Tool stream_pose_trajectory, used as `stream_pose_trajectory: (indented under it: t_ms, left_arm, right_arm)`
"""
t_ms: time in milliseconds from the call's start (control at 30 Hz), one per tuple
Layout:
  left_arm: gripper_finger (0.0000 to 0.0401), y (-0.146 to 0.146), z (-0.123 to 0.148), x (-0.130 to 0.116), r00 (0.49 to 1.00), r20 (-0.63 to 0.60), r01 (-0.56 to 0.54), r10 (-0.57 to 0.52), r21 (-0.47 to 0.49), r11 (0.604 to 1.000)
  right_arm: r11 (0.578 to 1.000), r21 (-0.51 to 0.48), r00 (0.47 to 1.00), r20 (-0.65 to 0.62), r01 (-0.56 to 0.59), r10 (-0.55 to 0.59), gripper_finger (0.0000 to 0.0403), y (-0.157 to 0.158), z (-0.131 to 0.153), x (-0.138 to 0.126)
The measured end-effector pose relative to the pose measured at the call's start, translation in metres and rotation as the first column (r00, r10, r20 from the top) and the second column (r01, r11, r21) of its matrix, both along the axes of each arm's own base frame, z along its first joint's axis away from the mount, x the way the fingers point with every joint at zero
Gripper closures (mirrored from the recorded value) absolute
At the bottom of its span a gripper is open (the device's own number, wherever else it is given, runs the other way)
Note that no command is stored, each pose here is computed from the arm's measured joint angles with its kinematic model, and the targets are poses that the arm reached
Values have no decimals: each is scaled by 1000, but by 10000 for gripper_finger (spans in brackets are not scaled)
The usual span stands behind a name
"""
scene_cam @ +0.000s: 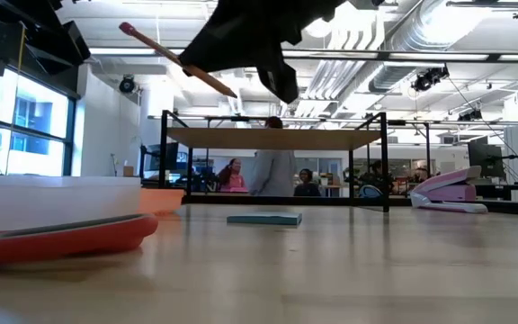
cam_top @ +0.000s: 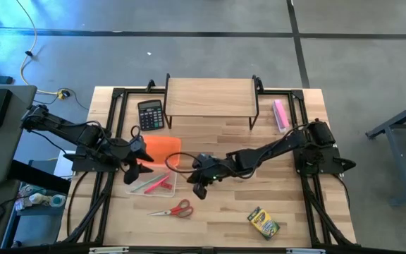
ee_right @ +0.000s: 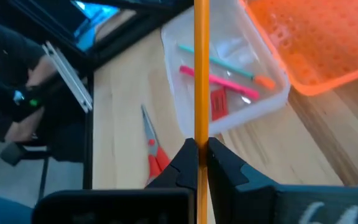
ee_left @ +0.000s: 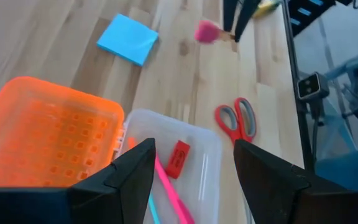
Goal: Pack school essentials
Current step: Put the orange pencil into the supply box
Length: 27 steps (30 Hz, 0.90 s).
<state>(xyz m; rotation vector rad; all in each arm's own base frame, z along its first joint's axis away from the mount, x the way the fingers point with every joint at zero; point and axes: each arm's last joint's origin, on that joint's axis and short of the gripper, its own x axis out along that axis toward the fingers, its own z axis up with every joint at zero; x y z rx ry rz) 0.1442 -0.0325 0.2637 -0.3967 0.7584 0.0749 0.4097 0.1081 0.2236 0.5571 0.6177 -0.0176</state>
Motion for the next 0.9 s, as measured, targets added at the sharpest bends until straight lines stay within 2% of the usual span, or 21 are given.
stream_pose_trajectory:
  t_ms: [167, 433, 633, 900]
  left_arm:
    - [192, 0, 0, 0, 1000, -1, 13, -13, -2, 1000]
    - [192, -1, 1, 1, 998, 16, 58, -58, 36, 998]
    - [192, -3, 12, 9, 983, 164, 76, -84, 54, 996]
    - [192, -3, 27, 17, 942, 334, 18, -34, 52, 998]
  right_arm:
    - [1000, 2, 1000, 20, -2, 2, 400, 1, 5, 2]
    - [996, -81, 993, 111, -30, 39, 400, 1, 37, 13]
    - [991, -135, 987, 160, -12, 33, 400, -4, 52, 18]
    - [978, -209, 967, 250, 5, 49, 400, -6, 82, 24]
